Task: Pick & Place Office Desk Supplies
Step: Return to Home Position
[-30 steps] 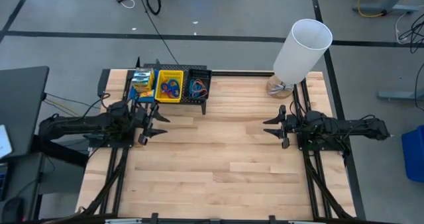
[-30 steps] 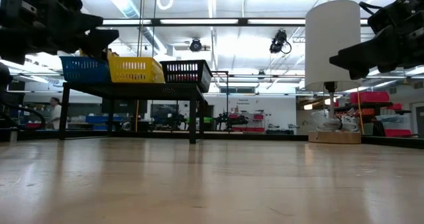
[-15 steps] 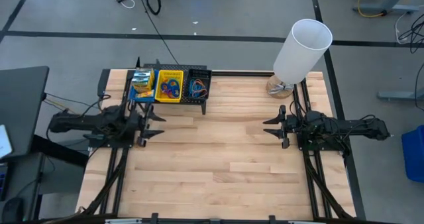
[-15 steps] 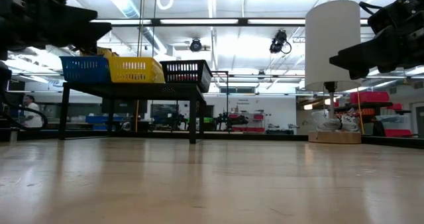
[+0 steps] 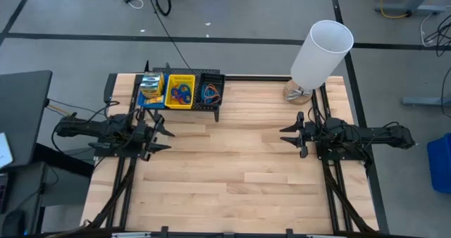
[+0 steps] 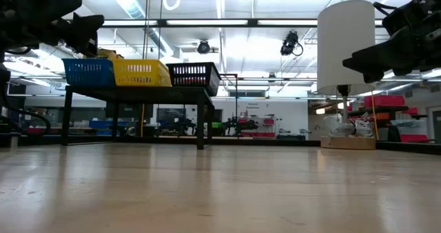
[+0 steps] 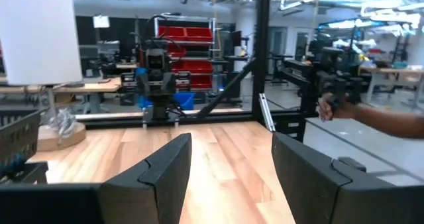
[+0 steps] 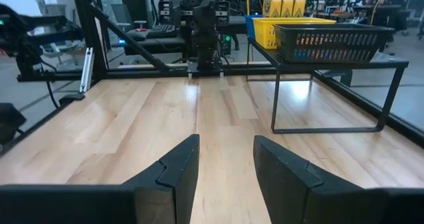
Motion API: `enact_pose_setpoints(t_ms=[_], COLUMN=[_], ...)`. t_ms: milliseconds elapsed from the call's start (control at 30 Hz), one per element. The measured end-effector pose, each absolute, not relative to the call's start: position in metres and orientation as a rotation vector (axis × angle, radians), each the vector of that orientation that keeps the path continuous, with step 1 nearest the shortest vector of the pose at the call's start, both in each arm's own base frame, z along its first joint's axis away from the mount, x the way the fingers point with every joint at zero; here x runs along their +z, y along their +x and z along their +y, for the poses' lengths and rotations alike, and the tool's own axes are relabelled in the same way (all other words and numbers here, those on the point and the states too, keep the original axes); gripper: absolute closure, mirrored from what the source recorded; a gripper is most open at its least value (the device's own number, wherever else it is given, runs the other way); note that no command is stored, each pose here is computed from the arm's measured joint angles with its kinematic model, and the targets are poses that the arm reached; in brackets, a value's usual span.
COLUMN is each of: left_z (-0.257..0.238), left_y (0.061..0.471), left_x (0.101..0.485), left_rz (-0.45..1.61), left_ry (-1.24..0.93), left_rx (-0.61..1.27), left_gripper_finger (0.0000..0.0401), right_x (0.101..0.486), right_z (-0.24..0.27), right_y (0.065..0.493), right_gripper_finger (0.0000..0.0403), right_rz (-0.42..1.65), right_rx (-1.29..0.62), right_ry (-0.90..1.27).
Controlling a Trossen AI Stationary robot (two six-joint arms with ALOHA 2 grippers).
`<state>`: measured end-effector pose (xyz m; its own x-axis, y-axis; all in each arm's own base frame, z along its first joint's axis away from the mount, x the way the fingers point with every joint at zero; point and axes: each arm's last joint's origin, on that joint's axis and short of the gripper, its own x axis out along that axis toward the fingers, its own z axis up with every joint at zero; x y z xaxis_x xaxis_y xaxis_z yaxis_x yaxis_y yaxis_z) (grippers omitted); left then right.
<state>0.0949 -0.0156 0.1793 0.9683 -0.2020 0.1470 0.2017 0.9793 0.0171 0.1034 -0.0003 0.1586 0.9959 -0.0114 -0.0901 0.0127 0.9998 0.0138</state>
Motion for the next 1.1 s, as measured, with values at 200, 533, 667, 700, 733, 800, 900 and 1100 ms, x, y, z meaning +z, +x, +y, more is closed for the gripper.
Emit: enact_pose_setpoints(t_ms=[200, 533, 667, 700, 733, 800, 900, 1100], left_z=[-0.0149, -0.0149, -0.0149, -0.0149, -0.0149, -0.0149, -0.0149, -0.0149], left_y=[0.0955, 0.0954, 0.0954, 0.0954, 0.0954, 0.0954, 0.0954, 0.0954], left_x=[0.1786, 0.1789, 0.1789, 0.1789, 0.1789, 0.1789, 0.1789, 0.1789], left_rz=[-0.128, -0.130, -0.130, -0.130, -0.130, -0.130, -0.130, -0.130], left_ry=[-0.133, -0.146, -0.146, -0.146, -0.146, -0.146, -0.146, -0.146], left_rx=[-0.188, -0.189, -0.188, -0.188, -0.188, -0.188, -0.188, -0.188], left_gripper_finger=[0.0184, 0.0184, 0.0184, 0.0184, 0.0184, 0.0184, 0.0184, 0.0184], right_x=[0.1587, 0.1587, 0.1586, 0.1586, 0.1586, 0.1586, 0.1586, 0.1586], right_z=[-0.0004, -0.0004, -0.0004, -0.0004, -0.0004, -0.0004, -0.0004, -0.0004], right_y=[0.1034, 0.1034, 0.1034, 0.1034, 0.1034, 0.1034, 0.1034, 0.1034], right_gripper_finger=[0.0250, 0.0250, 0.0250, 0.0250, 0.0250, 0.0250, 0.0250, 0.0250], right_rz=[0.089, 0.090, 0.090, 0.090, 0.090, 0.090, 0.090, 0.090], right_rx=[-0.013, -0.012, -0.012, -0.012, -0.012, -0.012, -0.012, -0.012], right_ry=[0.037, -0.047, -0.050, -0.050, -0.050, -0.050, -0.050, -0.050])
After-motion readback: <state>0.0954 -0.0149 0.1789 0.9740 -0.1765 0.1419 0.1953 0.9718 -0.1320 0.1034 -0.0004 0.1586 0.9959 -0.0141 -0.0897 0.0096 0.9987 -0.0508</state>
